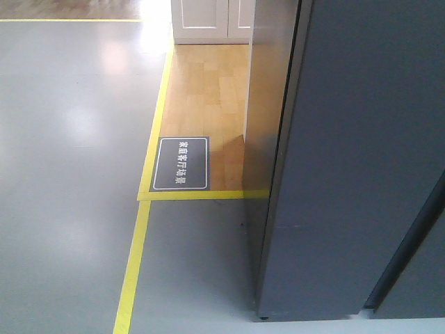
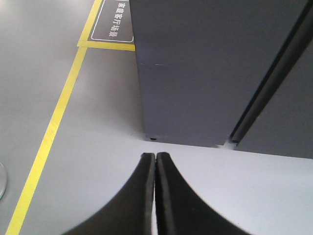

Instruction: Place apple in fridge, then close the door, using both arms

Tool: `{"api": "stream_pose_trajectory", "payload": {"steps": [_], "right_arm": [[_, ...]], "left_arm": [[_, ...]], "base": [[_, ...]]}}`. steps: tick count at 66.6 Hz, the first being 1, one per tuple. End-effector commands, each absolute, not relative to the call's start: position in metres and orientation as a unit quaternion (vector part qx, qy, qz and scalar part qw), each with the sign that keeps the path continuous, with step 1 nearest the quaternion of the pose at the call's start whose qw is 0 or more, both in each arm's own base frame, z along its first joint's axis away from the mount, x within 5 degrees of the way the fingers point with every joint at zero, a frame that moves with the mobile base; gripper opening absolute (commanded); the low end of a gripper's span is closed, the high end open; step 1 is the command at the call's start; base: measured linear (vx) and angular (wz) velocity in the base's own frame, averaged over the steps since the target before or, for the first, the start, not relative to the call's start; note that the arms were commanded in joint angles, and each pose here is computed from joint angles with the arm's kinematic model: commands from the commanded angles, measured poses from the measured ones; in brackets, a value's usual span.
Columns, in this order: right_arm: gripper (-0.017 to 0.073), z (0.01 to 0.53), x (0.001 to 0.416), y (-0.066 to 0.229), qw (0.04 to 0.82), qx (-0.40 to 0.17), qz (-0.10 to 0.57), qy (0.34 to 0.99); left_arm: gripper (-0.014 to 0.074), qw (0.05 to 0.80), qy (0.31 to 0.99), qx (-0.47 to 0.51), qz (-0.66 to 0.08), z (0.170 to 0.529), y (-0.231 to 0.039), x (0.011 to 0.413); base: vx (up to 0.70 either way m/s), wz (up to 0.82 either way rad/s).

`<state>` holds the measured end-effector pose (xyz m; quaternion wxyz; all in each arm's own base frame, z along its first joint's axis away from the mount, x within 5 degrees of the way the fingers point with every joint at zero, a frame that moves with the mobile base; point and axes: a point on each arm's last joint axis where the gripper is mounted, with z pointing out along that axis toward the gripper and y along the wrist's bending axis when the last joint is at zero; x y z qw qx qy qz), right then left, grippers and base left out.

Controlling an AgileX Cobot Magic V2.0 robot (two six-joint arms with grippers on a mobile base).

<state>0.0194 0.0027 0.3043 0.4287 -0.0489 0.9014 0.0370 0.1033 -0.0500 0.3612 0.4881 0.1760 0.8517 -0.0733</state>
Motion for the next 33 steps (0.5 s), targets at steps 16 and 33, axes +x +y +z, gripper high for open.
{"api": "stream_pose_trajectory", "payload": {"steps": [16, 33], "right_arm": [[-0.0003, 0.3141, 0.0232, 0.0041, 0.456, -0.049, 0.044, 0.887], [-0.0003, 0.3141, 0.0232, 0.0041, 0.456, -0.049, 0.044, 0.887]], "left_arm": [[-0.0006, 0.520, 0.832, 0.175, -0.084, 0.3729, -0.0510, 0.1041], [-0.0006, 0.516, 0.834, 0.175, -0.083, 0.3720, -0.0513, 0.1046]], "base": [[0.00, 0.00], [0.00, 0.00]]}}
